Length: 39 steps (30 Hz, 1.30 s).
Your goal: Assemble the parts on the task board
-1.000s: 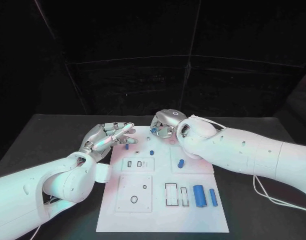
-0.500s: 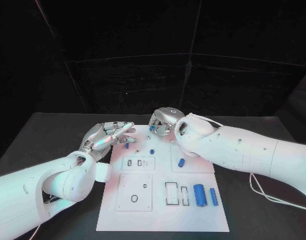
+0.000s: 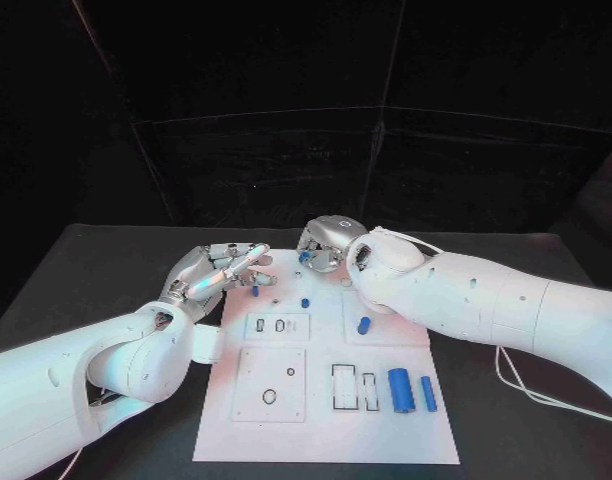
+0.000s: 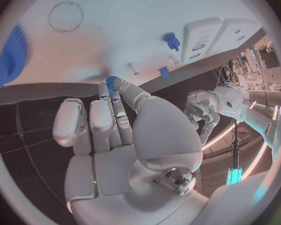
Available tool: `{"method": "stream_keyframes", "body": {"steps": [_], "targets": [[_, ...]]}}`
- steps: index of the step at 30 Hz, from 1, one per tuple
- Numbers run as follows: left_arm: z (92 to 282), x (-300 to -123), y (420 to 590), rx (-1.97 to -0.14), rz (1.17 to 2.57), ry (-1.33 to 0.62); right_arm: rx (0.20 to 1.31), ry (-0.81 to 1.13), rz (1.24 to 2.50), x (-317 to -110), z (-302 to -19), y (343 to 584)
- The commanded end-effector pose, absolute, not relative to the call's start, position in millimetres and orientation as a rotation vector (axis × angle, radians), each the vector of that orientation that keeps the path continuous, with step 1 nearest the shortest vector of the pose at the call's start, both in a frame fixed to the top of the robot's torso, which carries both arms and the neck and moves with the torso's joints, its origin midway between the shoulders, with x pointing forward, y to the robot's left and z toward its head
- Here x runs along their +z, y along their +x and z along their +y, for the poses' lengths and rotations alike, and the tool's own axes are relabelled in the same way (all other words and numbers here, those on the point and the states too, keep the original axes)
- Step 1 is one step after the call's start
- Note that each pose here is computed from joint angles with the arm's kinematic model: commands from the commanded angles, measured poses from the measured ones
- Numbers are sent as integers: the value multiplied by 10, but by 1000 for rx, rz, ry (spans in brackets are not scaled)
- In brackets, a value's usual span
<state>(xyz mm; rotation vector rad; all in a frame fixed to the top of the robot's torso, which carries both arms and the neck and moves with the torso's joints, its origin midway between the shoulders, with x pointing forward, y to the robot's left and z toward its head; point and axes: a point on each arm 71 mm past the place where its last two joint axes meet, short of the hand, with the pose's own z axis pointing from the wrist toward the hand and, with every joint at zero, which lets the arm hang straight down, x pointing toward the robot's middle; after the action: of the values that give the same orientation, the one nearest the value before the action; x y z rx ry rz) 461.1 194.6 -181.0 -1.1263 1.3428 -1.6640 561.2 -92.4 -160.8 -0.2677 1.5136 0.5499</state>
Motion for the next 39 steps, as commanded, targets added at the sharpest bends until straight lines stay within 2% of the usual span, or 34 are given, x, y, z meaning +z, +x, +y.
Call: {"method": "stream_keyframes", "body": {"steps": [1,11,21,26,29,34,39], "targets": [[1930,-1791,4610,-1683,1344,-1118,521,-291,1548,-1628,-918,5618],[1941,-1789,4611,-1681,1344,-1118,525,-274,1500,-1589,-937,5604],[1988,-1792,4622,-1671,1340,-1120,551,-224,1464,-1483,-1163,5514],[2040,-1783,4644,-1658,1332,-1119,577,-101,1440,-1294,-1519,5425],[2065,-1782,4654,-1652,1329,-1119,560,-35,1466,-1242,-1749,5360],[2082,-1785,4669,-1648,1327,-1119,533,87,1589,-1277,-2053,5321],[2073,-1790,4682,-1650,1328,-1119,483,150,1659,-1328,-2209,5348]]}}
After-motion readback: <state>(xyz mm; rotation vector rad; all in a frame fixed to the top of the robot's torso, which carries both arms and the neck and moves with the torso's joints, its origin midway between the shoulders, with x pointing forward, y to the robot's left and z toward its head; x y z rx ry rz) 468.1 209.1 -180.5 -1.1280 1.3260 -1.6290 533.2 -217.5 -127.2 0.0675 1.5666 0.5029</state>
